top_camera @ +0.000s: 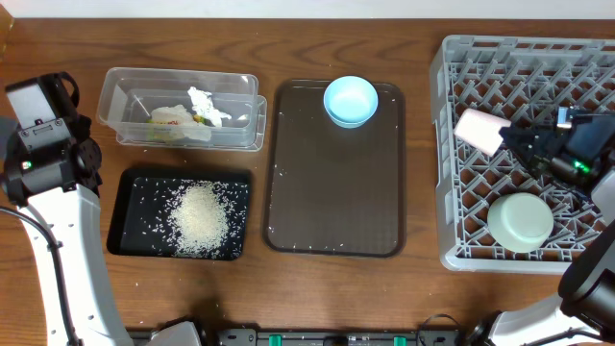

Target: Sort waste into correct bins and load items into the dishwasher rack

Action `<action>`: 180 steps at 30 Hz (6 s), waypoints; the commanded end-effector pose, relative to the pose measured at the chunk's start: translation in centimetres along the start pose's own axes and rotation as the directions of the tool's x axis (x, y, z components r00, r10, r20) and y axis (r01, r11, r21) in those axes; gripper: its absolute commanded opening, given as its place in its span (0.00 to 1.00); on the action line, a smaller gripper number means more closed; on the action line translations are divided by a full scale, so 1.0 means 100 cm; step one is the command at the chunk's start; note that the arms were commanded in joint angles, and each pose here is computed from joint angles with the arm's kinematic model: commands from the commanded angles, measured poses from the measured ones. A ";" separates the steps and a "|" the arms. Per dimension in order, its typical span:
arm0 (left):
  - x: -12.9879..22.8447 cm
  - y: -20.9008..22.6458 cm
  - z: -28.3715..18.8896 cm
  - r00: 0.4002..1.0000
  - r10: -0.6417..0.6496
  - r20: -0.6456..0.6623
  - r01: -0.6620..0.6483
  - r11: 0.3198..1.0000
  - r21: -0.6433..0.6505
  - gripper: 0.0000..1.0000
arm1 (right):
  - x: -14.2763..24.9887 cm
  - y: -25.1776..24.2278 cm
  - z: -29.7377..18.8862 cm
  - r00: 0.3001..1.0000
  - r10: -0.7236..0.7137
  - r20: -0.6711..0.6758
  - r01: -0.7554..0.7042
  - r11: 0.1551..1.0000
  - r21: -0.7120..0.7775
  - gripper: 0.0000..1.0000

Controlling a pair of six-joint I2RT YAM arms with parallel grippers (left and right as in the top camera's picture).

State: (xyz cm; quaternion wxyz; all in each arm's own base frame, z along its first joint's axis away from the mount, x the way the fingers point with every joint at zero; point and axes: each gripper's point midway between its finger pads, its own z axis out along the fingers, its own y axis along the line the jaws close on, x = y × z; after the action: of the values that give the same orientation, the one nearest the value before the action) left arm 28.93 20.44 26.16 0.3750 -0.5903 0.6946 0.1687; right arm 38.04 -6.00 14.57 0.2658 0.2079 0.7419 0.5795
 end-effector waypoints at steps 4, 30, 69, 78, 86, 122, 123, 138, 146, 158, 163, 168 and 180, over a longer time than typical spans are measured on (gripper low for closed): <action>-0.001 0.001 0.001 1.000 -0.006 0.001 0.006 1.000 -0.006 0.95 | -0.012 -0.025 -0.020 0.995 0.062 0.078 -0.068 0.995 0.077 0.01; -0.001 0.001 0.001 1.000 -0.006 0.001 0.006 1.000 -0.006 0.95 | -0.017 0.020 -0.081 0.938 -0.130 0.321 -0.049 0.868 0.493 0.11; -0.001 0.001 0.001 1.000 -0.006 0.001 0.006 1.000 -0.006 0.95 | -0.071 -0.022 -0.007 0.812 -0.582 0.050 0.331 0.528 0.782 0.55; -0.001 0.001 0.001 1.000 -0.006 0.001 0.006 1.000 -0.006 0.95 | -0.062 -0.022 0.003 0.824 -0.566 0.029 0.345 0.542 0.767 0.18; -0.001 0.001 0.001 1.000 -0.006 0.001 0.006 1.000 -0.006 0.95 | -0.049 0.011 -0.004 0.829 -0.555 0.074 0.328 0.589 0.739 0.01; -0.001 0.001 0.001 1.000 -0.006 0.001 0.006 1.000 -0.006 0.95 | 0.027 -0.028 0.042 0.975 -0.190 -0.115 0.214 0.940 0.267 0.01; -0.001 0.001 0.001 1.000 -0.006 0.001 0.006 1.000 -0.006 0.95 | 0.027 -0.035 0.038 0.980 -0.168 -0.110 0.194 0.934 0.299 0.01; -0.001 0.001 0.001 1.000 -0.006 0.001 0.006 1.000 -0.006 0.95 | 0.015 -0.074 -0.005 0.996 -0.082 -0.020 0.082 0.864 0.497 0.03; -0.001 0.001 0.001 1.000 -0.006 0.001 0.006 1.000 -0.006 0.95 | 0.005 -0.080 -0.009 0.992 -0.129 -0.010 0.114 0.833 0.542 0.03; -0.001 0.001 0.001 1.000 -0.006 0.001 0.006 1.000 -0.006 0.95 | -0.003 -0.088 -0.016 0.988 -0.152 0.012 0.115 0.795 0.596 0.04; -0.001 0.001 0.001 1.000 -0.006 0.001 0.006 1.000 -0.006 0.95 | -0.001 -0.085 -0.017 0.990 -0.138 0.014 0.103 0.796 0.596 0.09; -0.001 0.001 0.001 1.000 -0.006 0.001 0.006 1.000 -0.006 0.95 | 0.002 -0.075 -0.019 0.990 -0.141 0.018 0.102 0.797 0.596 0.16; -0.001 0.001 0.001 1.000 -0.006 0.001 0.006 1.000 -0.006 0.95 | -0.001 -0.002 -0.056 0.959 -0.244 0.144 0.081 0.724 0.685 0.41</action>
State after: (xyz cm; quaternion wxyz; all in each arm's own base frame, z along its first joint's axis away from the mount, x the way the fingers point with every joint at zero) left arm 28.93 20.44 26.16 0.3750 -0.5903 0.6946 0.1687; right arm 34.96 -8.78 12.85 0.2729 0.2628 0.8884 0.2592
